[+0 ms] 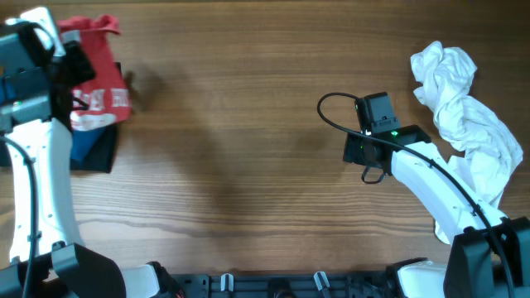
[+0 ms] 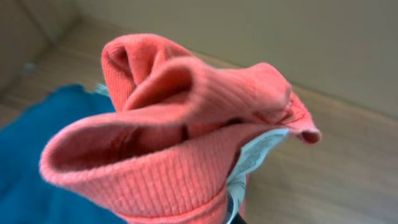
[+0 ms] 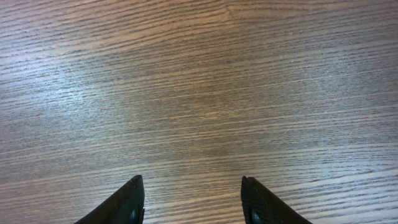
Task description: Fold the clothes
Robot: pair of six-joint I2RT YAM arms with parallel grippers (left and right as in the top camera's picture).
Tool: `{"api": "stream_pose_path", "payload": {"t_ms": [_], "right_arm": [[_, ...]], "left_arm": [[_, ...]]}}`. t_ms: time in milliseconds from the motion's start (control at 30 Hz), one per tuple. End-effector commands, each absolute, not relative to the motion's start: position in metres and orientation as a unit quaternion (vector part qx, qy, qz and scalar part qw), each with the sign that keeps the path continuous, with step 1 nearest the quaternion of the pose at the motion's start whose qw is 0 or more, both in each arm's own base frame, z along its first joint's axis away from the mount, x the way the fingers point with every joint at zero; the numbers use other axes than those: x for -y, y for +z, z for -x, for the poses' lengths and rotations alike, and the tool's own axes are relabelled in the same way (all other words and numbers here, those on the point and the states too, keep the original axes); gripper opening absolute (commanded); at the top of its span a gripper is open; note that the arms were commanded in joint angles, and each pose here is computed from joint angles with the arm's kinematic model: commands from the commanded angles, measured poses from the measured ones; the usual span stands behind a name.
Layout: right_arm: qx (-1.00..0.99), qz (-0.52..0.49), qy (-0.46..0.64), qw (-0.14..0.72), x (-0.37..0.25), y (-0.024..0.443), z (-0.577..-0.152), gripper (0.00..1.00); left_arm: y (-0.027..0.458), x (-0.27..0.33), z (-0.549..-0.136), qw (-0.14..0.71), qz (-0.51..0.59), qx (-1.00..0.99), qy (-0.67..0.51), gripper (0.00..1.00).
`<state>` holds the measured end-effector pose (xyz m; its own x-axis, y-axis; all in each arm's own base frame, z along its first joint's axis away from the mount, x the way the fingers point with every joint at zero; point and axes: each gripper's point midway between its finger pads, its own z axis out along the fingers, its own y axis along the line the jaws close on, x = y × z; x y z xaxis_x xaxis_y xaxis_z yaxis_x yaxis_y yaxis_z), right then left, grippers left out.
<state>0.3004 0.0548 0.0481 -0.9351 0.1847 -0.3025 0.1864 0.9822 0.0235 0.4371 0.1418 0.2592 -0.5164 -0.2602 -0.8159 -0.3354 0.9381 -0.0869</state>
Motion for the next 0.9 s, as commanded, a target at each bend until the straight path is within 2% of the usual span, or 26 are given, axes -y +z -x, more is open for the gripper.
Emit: {"api": "stream_pose_path", "payload": {"t_ms": [0, 167, 233, 267, 300, 333, 433, 533, 567, 600, 667, 767, 867], "right_arm": [[-0.983, -0.097, -0.007, 0.154, -0.052, 0.051, -0.299, 0.50], [-0.984, -0.097, -0.008, 0.148, -0.052, 0.050, -0.296, 0.51], [-0.985, -0.097, -0.010, 0.143, -0.051, 0.050, -0.293, 0.51], [-0.985, -0.097, -0.010, 0.142, -0.051, 0.050, -0.293, 0.50], [-0.985, -0.097, -0.010, 0.142, -0.051, 0.049, -0.293, 0.51], [-0.985, -0.097, -0.010, 0.142, -0.051, 0.049, -0.293, 0.51], [-0.985, -0.097, -0.010, 0.143, -0.051, 0.050, -0.293, 0.51], [-0.984, -0.097, -0.007, 0.149, -0.052, 0.050, -0.296, 0.53], [-0.983, -0.096, 0.004, 0.154, -0.056, 0.051, -0.300, 0.58], [-0.983, -0.092, 0.024, 0.160, -0.063, 0.053, -0.304, 0.69], [-0.980, -0.026, 0.094, 0.176, -0.092, 0.062, -0.315, 0.81], [-0.964, -0.009, 0.128, 0.234, -0.106, 0.099, -0.349, 0.89], [-0.957, -0.015, 0.130, 0.260, -0.101, 0.138, -0.368, 1.00]], "left_arm": [[0.280, -0.190, -0.429, 0.494, 0.219, -0.838, 0.070, 0.06], [0.223, -0.266, -0.427, 0.457, 0.286, -0.837, 0.095, 0.07], [0.209, -0.294, -0.427, 0.462, 0.317, -0.823, 0.096, 0.10], [0.205, -0.302, -0.427, 0.466, 0.326, -0.817, 0.093, 0.16], [0.198, -0.315, -0.428, 0.470, 0.332, -0.813, 0.093, 0.75], [0.192, -0.321, -0.427, 0.470, 0.343, -0.809, 0.087, 1.00], [0.195, -0.335, -0.414, 0.479, 0.401, -0.780, 0.036, 1.00], [0.241, -0.313, -0.412, 0.508, 0.378, -0.774, 0.002, 1.00], [0.259, -0.286, -0.417, 0.515, 0.354, -0.781, -0.014, 1.00], [0.266, -0.259, -0.423, 0.512, 0.324, -0.795, -0.021, 1.00], [0.262, -0.191, -0.440, 0.485, 0.254, -0.836, -0.046, 1.00], [0.224, -0.082, -0.440, 0.384, 0.184, -0.899, -0.107, 1.00], [0.188, -0.002, -0.402, 0.264, 0.103, -0.950, -0.130, 1.00]]}}
